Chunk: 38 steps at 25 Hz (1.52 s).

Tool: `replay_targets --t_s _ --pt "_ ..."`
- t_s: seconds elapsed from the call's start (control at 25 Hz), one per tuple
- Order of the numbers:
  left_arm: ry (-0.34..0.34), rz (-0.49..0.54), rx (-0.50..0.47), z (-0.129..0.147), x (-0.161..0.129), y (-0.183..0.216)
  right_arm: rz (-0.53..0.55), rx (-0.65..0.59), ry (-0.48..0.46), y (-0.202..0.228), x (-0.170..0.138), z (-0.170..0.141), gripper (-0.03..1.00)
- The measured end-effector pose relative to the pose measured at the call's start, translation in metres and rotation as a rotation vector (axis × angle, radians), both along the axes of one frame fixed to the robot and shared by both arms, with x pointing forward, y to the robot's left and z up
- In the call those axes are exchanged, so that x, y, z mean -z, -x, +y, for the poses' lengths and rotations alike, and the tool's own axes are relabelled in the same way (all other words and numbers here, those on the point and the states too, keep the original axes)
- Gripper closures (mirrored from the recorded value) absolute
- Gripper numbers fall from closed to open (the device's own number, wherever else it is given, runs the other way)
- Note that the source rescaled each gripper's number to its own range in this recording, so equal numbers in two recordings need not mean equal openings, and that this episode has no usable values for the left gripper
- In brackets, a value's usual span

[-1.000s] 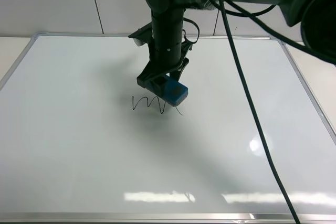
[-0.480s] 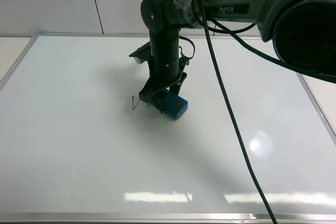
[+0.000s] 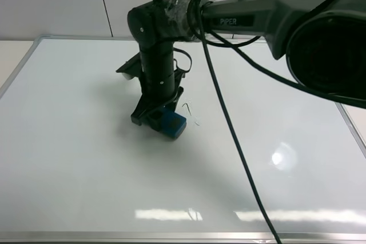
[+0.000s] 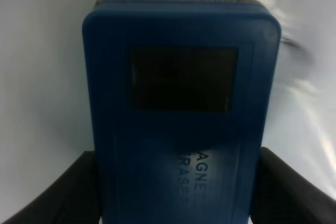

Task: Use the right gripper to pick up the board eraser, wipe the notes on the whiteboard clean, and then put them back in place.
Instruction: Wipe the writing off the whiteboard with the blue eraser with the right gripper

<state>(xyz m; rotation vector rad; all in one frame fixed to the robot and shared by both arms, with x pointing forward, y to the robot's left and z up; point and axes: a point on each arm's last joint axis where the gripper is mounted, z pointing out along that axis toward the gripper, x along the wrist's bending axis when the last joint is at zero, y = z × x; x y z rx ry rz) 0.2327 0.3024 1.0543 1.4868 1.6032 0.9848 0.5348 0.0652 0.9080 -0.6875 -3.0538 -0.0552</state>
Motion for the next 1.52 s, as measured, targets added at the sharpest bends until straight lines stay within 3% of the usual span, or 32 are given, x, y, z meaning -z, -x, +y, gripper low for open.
replay_targets --t_s 0.24,0.52,0.68,1.12,1.36,1.52 --pt "0.0 0.0 0.0 0.0 0.0 0.0 0.023 -0.115 -0.028 0.041 0.002 0.031 0.97" --pt "0.001 0.0 0.0 0.0 0.0 0.0 0.048 -0.092 -0.023 0.037 0.001 0.027 0.97" --pt "0.001 0.0 0.0 0.0 0.0 0.0 0.071 0.029 0.003 0.014 0.001 0.006 0.97" --pt "0.0 0.0 0.0 0.0 0.0 0.0 0.065 0.559 0.015 -0.076 0.0 -0.084 0.97" --pt "0.0 0.0 -0.001 0.0 0.0 0.0 0.064 0.668 0.021 -0.1 -0.001 -0.119 0.97" --pt "0.0 0.0 -0.001 0.0 0.0 0.0 0.061 0.682 0.024 -0.103 -0.002 -0.125 0.97"
